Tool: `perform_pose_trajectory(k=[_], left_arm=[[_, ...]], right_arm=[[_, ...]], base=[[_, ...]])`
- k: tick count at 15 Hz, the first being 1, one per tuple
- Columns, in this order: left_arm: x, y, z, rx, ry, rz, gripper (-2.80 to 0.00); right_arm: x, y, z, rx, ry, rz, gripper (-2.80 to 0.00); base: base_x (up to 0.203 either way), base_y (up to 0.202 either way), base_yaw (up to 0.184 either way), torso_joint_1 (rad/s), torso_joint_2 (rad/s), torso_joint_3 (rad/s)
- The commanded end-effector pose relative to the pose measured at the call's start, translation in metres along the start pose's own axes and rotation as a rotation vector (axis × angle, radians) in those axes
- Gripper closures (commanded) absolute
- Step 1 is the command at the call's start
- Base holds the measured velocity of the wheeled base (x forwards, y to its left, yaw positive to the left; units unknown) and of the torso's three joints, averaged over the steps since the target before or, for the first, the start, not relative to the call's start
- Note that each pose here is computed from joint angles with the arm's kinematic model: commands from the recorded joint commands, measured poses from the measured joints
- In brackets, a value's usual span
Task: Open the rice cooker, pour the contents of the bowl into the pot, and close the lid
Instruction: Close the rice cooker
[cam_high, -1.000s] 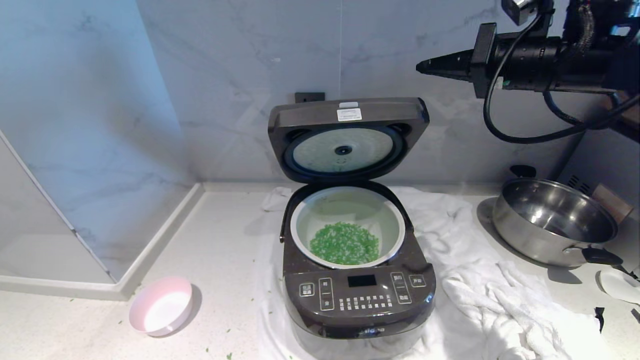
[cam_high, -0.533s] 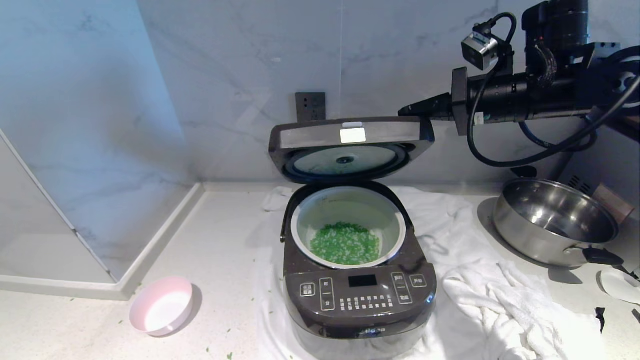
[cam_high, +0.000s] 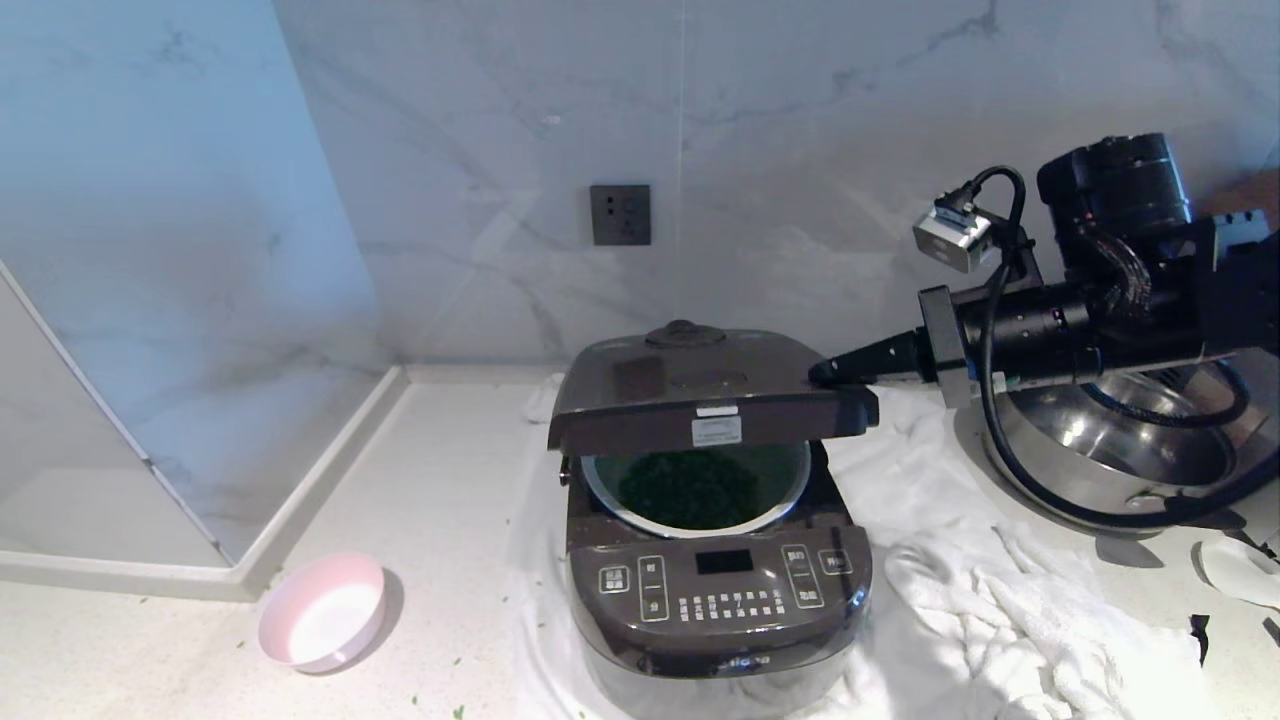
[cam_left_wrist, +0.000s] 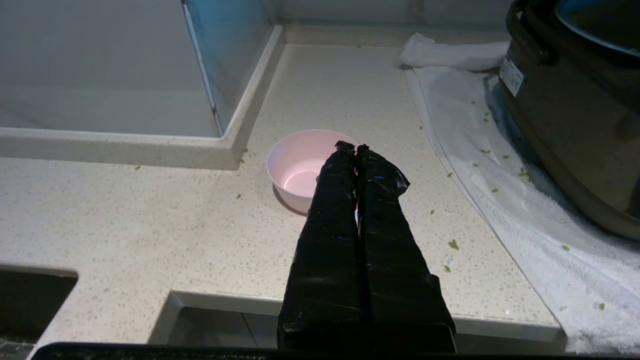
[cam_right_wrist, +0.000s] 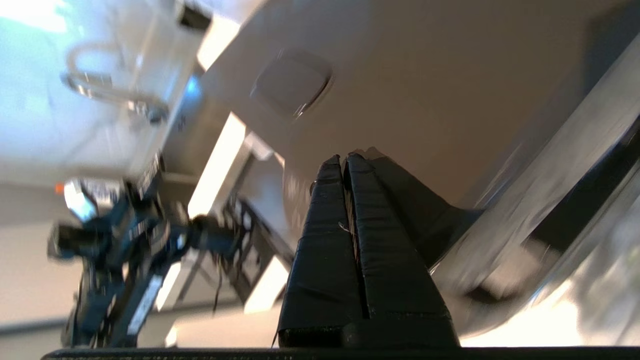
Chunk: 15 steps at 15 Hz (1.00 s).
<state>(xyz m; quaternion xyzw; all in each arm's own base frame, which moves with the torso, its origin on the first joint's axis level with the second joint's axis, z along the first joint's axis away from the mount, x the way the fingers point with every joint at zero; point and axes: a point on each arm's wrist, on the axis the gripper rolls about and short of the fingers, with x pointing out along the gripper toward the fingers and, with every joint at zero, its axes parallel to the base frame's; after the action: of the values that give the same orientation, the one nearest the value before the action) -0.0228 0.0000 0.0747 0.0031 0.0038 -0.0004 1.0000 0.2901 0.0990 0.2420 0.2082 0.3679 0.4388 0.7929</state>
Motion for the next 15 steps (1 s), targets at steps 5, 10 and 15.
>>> perform_pose_trajectory(k=[5, 10, 15], left_arm=[[0.000, 0.000, 0.000, 0.000, 0.002, -0.001, 0.00], [0.000, 0.000, 0.000, 0.000, 0.002, 0.001, 0.00], [0.000, 0.000, 0.000, 0.000, 0.002, -0.001, 0.00]], right_arm=[[0.001, -0.012, -0.041, -0.009, -0.003, 0.002, 0.00], [0.000, -0.034, -0.036, -0.004, -0.072, -0.027, 0.00], [0.008, -0.046, -0.053, 0.053, -0.019, -0.037, 0.00]], base=[[0.000, 0.000, 0.000, 0.000, 0.00, 0.000], [0.000, 0.000, 0.000, 0.000, 0.00, 0.000], [0.000, 0.000, 0.000, 0.000, 0.00, 0.000]])
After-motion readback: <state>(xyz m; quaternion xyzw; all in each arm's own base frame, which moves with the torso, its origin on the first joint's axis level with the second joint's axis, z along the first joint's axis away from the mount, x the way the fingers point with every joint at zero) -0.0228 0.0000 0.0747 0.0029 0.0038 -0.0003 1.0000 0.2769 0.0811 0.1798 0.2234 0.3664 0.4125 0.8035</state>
